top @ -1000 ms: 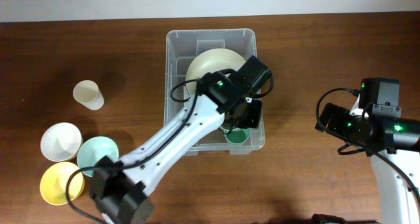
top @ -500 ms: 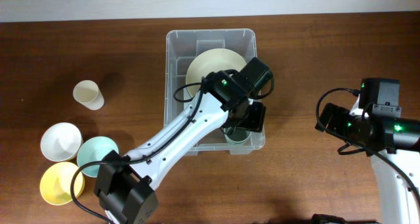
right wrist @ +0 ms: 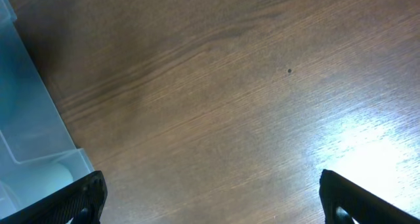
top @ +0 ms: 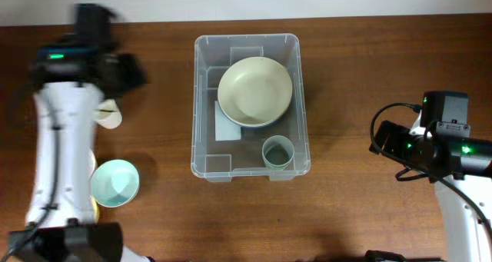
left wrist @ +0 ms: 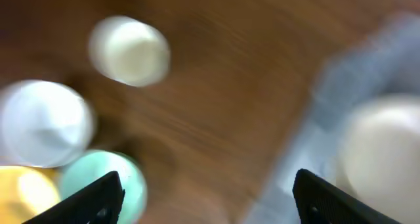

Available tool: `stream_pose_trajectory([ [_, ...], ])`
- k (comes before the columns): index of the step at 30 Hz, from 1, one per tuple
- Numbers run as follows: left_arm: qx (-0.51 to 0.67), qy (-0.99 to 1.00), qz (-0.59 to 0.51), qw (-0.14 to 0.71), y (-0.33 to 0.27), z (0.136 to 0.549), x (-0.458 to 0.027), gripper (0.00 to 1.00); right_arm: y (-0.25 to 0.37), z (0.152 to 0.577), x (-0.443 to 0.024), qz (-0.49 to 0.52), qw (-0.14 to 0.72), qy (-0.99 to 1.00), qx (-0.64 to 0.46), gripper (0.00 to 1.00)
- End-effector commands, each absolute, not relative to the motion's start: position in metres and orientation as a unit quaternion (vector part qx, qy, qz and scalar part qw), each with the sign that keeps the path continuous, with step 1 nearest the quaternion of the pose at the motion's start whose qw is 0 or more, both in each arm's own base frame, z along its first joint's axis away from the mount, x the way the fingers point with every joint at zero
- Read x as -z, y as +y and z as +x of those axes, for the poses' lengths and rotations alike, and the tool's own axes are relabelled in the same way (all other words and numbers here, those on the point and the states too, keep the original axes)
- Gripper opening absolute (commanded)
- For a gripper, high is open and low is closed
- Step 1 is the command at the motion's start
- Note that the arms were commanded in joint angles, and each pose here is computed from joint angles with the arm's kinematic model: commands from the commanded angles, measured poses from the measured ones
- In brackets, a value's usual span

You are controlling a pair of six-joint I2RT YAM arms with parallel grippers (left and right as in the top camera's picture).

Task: Pack container
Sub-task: 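Grasp the grey cup with the left gripper and place it in the container, then move the left gripper to the white cup and grasp it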

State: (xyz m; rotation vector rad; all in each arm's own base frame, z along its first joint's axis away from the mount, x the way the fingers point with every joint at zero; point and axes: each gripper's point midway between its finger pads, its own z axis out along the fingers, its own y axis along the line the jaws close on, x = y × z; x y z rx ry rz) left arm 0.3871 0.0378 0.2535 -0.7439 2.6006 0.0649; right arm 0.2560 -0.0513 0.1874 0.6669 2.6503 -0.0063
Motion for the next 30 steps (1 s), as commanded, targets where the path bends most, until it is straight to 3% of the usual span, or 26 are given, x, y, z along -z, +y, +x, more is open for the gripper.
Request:
stream_pose_trajectory([
  [1,-0.034,0.943,-0.282,0.174,0.096,0.394,-0.219,0.84,-0.053,0.255,-0.186,0.239,0.201,0.950,0.002,0.99],
  [11,-0.026,0.961,-0.266,0.067,0.115,0.429,-0.098,0.83,-0.053,0.255,-0.186,0.239,0.200,0.950,0.003,0.99],
  [17,-0.026,0.963,-0.264,0.049,0.115,0.438,-0.063,0.82,-0.053,0.255,-0.186,0.239,0.201,0.950,0.003,0.99],
  [19,-0.026,0.963,-0.264,0.047,0.116,0.441,-0.055,0.77,-0.053,0.255,-0.186,0.239,0.201,0.950,0.003,0.99],
  [20,-0.027,0.963,-0.264,0.044,0.116,0.441,-0.051,0.70,-0.053,0.255,-0.186,0.239,0.201,0.950,0.003,0.99],
  [22,-0.027,0.963,-0.264,0.037,0.115,0.440,-0.044,0.46,-0.053,0.255,-0.186,0.239,0.201,0.950,0.003,0.99],
  [26,-0.027,0.965,-0.261,0.022,0.112,0.437,-0.036,0.13,-0.053,0.255,-0.186,0.239,0.201,0.950,0.003,0.99],
  [29,-0.027,0.966,-0.255,0.024,0.107,0.439,-0.039,0.01,-0.053,0.255,-0.186,0.239,0.201,0.950,0.003,0.99],
  [30,-0.026,0.967,-0.254,0.025,0.106,0.440,-0.040,0.01,-0.053,0.255,-0.186,0.239,0.201,0.950,0.003,0.99],
])
